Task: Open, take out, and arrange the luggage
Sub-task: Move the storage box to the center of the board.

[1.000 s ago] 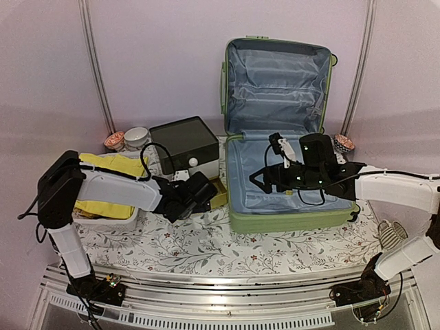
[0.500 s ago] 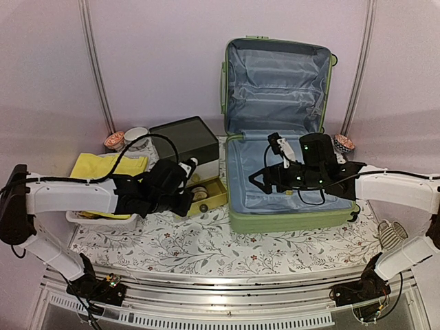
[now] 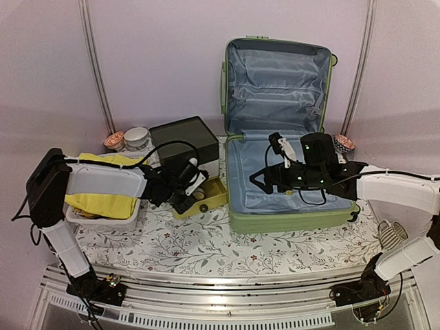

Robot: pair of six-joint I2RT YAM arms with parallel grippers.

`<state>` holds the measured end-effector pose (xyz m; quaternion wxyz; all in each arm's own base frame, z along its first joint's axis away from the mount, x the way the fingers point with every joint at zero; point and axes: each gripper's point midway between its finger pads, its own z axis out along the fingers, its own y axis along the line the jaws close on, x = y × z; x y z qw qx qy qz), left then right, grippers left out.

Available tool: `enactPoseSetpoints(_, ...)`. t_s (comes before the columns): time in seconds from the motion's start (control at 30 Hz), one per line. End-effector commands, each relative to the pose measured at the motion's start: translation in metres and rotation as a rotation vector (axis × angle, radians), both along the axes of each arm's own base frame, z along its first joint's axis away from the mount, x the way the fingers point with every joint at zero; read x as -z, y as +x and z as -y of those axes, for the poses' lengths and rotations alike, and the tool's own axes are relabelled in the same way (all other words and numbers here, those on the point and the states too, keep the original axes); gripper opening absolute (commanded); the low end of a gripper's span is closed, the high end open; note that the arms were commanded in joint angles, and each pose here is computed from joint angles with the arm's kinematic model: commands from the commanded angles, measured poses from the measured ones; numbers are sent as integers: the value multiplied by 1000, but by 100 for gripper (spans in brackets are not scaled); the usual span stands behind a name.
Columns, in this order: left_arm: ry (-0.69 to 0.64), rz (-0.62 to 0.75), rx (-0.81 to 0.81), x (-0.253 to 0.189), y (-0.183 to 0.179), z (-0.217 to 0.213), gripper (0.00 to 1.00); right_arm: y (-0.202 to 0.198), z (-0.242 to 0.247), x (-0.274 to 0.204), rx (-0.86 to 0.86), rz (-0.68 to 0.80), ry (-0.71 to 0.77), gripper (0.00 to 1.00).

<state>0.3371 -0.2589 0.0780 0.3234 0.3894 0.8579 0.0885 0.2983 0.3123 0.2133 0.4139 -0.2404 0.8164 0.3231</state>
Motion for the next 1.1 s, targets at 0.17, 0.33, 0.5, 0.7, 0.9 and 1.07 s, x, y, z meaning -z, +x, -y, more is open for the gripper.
enactPoseSetpoints(0.17,21,-268,219,33,-30,-15,0,0,5,-16,9,30,21,88)
enactPoseSetpoints(0.33,-45,-420,301,44,-56,-14,0,1,3,-18,5,29,27,88)
enactPoseSetpoints(0.5,-145,-611,396,52,-93,-5,0,1,2,-19,6,28,33,88)
enactPoseSetpoints(0.7,-74,-758,327,79,-114,-36,0,0,4,-20,9,28,30,88)
enactPoseSetpoints(0.9,67,-616,189,77,-83,-65,0,0,2,-21,4,28,38,88)
enactPoseSetpoints(1.07,75,-564,200,58,-71,-65,0,1,0,-21,-1,22,44,88)
